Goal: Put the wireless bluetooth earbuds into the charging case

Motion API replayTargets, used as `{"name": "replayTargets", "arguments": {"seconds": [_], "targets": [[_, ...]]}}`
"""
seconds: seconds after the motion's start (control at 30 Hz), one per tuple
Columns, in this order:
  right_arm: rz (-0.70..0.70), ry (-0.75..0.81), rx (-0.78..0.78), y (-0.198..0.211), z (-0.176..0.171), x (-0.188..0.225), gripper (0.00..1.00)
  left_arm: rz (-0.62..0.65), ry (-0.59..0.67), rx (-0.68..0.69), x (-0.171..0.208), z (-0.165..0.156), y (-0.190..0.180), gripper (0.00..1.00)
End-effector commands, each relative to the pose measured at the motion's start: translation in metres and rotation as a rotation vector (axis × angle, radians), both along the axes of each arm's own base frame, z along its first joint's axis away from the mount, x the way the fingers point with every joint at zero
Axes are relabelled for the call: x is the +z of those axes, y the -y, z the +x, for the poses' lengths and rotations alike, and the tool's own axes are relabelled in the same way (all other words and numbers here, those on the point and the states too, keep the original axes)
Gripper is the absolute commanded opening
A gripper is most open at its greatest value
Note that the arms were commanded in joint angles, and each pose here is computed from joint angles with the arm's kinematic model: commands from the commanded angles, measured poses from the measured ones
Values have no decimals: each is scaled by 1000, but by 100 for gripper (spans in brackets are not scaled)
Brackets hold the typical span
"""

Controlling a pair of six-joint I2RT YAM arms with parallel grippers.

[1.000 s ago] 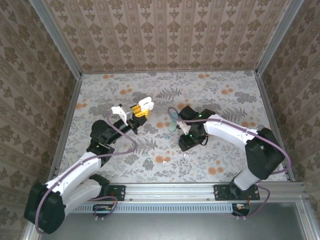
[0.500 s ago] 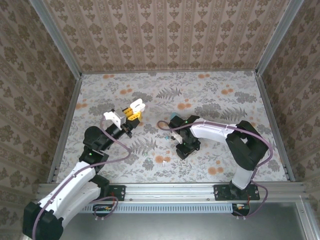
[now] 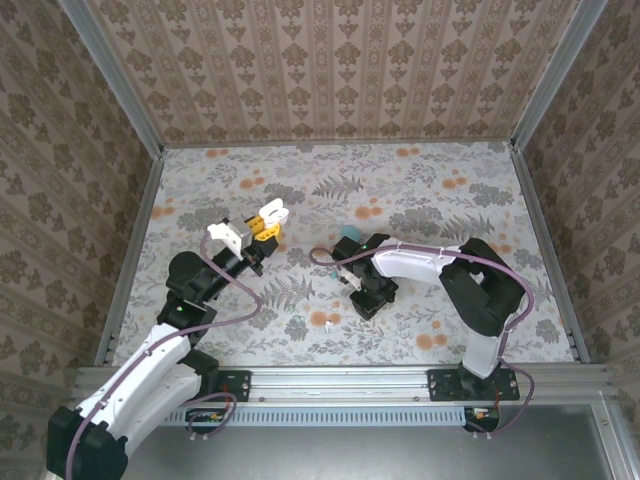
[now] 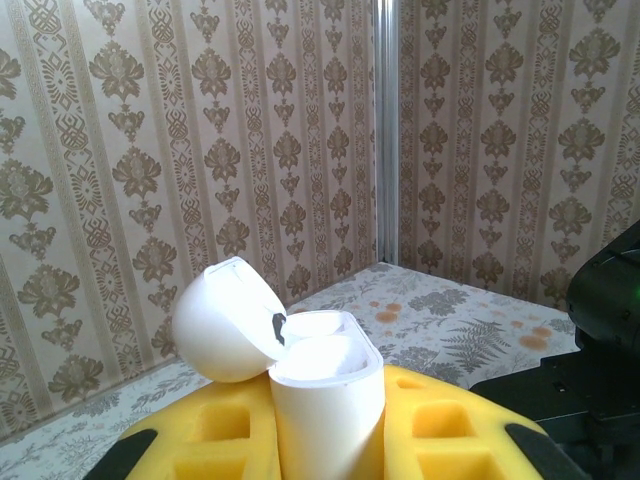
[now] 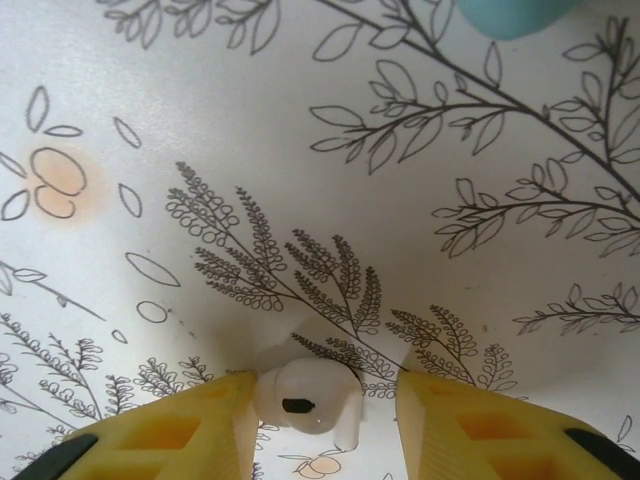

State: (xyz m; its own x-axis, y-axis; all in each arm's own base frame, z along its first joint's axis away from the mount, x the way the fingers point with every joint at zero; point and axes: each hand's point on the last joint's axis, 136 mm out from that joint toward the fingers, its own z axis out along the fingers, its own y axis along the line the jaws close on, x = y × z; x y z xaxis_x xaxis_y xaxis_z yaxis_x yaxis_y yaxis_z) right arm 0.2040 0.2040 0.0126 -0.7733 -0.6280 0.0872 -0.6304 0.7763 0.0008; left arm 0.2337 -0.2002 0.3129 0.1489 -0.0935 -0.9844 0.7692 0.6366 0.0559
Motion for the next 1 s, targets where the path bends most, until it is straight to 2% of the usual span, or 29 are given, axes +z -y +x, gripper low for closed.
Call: {"name": "replayTargets", "arguments": {"seconds": [0.0, 0.17, 0.3, 0.7, 0.83, 0.97], "targets": [[-8, 40, -18, -7, 11, -4, 38, 0, 25, 11, 4, 0, -2, 17], [-16, 75, -59, -3, 18, -2, 34, -1, 18, 4, 3, 1, -1, 17], [-18, 116, -160, 10, 30, 2, 31, 3, 4, -15, 2, 3, 3, 17], [62, 136, -656, 66, 60, 6, 33, -12, -15, -58, 4, 12, 16, 18], [60, 136, -688, 71, 62, 9, 36, -13, -22, -67, 4, 13, 18, 18], [38, 158, -656, 76, 68, 16, 44, -12, -22, -64, 4, 14, 19, 18]]}}
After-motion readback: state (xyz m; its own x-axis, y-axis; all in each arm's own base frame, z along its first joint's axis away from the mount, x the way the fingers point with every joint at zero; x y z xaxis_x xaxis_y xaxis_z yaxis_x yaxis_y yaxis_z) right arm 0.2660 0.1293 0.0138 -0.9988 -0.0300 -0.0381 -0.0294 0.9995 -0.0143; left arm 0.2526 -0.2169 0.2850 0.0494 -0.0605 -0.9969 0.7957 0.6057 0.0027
